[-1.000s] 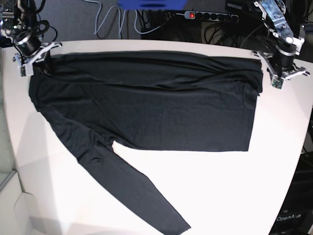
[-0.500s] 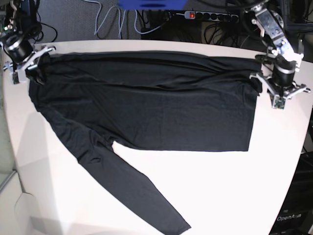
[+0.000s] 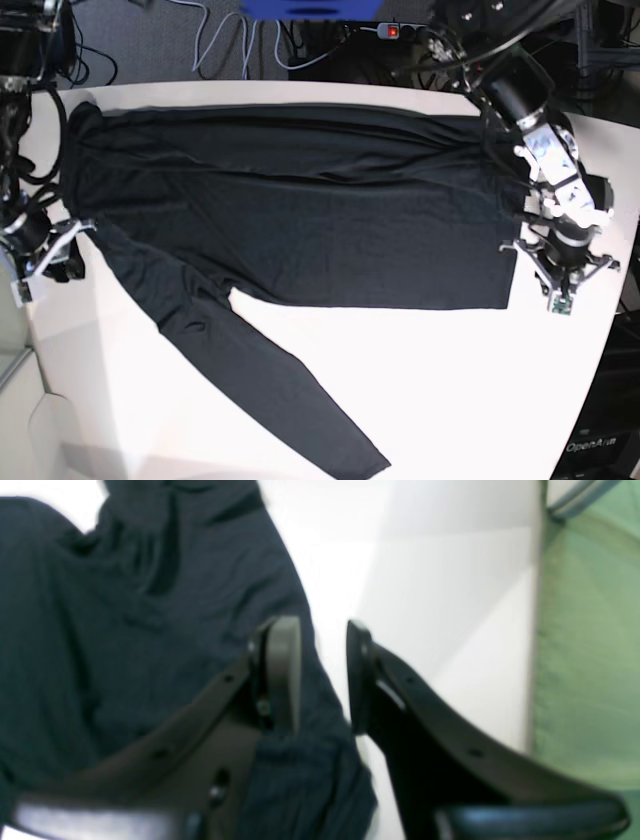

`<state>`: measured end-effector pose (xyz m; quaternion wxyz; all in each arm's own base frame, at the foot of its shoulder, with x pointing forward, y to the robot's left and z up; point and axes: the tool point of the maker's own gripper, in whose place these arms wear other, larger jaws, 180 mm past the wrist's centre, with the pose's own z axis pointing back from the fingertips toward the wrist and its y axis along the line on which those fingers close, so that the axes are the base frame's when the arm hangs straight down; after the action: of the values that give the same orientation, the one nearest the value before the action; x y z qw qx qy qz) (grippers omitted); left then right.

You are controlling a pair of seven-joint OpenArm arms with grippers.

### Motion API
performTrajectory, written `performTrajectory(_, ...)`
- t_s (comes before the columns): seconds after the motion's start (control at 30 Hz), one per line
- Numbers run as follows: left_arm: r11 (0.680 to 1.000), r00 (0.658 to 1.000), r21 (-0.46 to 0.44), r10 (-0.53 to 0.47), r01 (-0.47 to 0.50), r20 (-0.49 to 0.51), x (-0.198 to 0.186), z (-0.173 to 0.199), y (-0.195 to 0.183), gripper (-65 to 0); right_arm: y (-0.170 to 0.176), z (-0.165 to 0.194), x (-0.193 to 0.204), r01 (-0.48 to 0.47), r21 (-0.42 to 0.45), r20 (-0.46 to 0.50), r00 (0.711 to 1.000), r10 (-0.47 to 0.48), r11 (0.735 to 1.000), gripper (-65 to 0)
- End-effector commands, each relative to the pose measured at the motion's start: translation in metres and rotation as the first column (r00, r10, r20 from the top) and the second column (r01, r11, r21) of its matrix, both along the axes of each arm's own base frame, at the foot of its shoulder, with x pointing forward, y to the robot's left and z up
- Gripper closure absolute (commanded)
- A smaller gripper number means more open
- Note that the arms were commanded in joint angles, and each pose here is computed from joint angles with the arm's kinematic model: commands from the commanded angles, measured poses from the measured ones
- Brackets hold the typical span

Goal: Fold the T-shirt properly
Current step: 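Release the edge and move both grippers to the shirt's opposite long edge, then grasp the shirt's long edge with both grippers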

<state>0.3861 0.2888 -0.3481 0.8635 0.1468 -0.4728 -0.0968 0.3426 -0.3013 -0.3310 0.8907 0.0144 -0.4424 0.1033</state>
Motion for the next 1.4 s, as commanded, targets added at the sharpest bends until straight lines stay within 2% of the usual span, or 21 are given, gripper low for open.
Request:
performTrajectory(0.0,1.0,0.996,-0.007,-0.015,0.015,0.086,0.022,0.025,-0.003,0.0,-0.007,0.008,0.011,0.006,-0.009,0.017,1.0,-0.005,1.0,-17.8)
performTrajectory(0.13,0.995,0.997,-0.085,-0.041,0.046,0.059,0.044,0.01,-0.017,0.0,-0.013,-0.014,0.02,0.033,0.02,-0.041,0.999,-0.032,0.999,-17.8)
performTrajectory(0.3,0.986,0.997,-0.153,-0.055,0.062,0.049,0.064,0.003,-0.028,0.0,-0.001,-0.04,0.029,0.008,-0.048,-0.075,0.997,-0.012,0.999,-18.5)
performTrajectory(0.47,0.988,0.996,-0.153,-0.008,0.021,0.084,0.065,0.01,-0.026,-0.2,0.011,-0.055,0.03,-0.026,-0.126,-0.074,0.997,0.017,0.992,-27.3)
performTrajectory(0.57,0.985,0.994,-0.171,0.011,0.008,0.108,0.066,0.014,-0.026,-9.7,0.022,-0.059,0.032,-0.044,-0.145,-0.056,0.998,0.037,0.988,-30.9)
performTrajectory(0.7,0.984,0.994,-0.176,0.029,-0.011,0.101,0.062,0.008,-0.025,-27.8,0.029,-0.06,0.031,-0.123,-0.178,-0.064,0.991,0.113,0.976,-31.2)
performTrajectory(0.77,0.984,0.995,-0.177,0.025,-0.007,0.095,0.062,0.006,-0.027,-31.9,0.03,-0.061,0.031,-0.138,-0.187,-0.07,0.989,0.126,0.973,-31.2)
performTrajectory(0.87,0.984,0.997,-0.173,-0.022,0.034,0.074,0.066,-0.001,-0.042,-31.9,0.027,-0.051,0.041,-0.131,-0.194,-0.048,0.991,0.124,0.972,-31.3)
performTrajectory(1.03,0.975,0.996,-0.2,-0.094,0.093,0.006,0.067,-0.027,-0.068,-32.1,0.014,-0.058,0.053,-0.1,-0.167,-0.078,0.993,0.088,0.981,-31.3)
performTrajectory(1.23,0.975,0.995,-0.202,-0.096,0.096,0.011,0.071,-0.024,-0.069,-32.1,0.007,-0.068,0.062,-0.068,-0.108,-0.062,0.996,0.062,0.992,-31.3)
performTrajectory(1.37,0.981,0.999,-0.189,-0.038,0.036,-0.004,0.074,-0.029,-0.055,-32.2,0.006,-0.077,0.061,-0.056,-0.085,-0.083,0.995,0.049,0.995,-31.3)
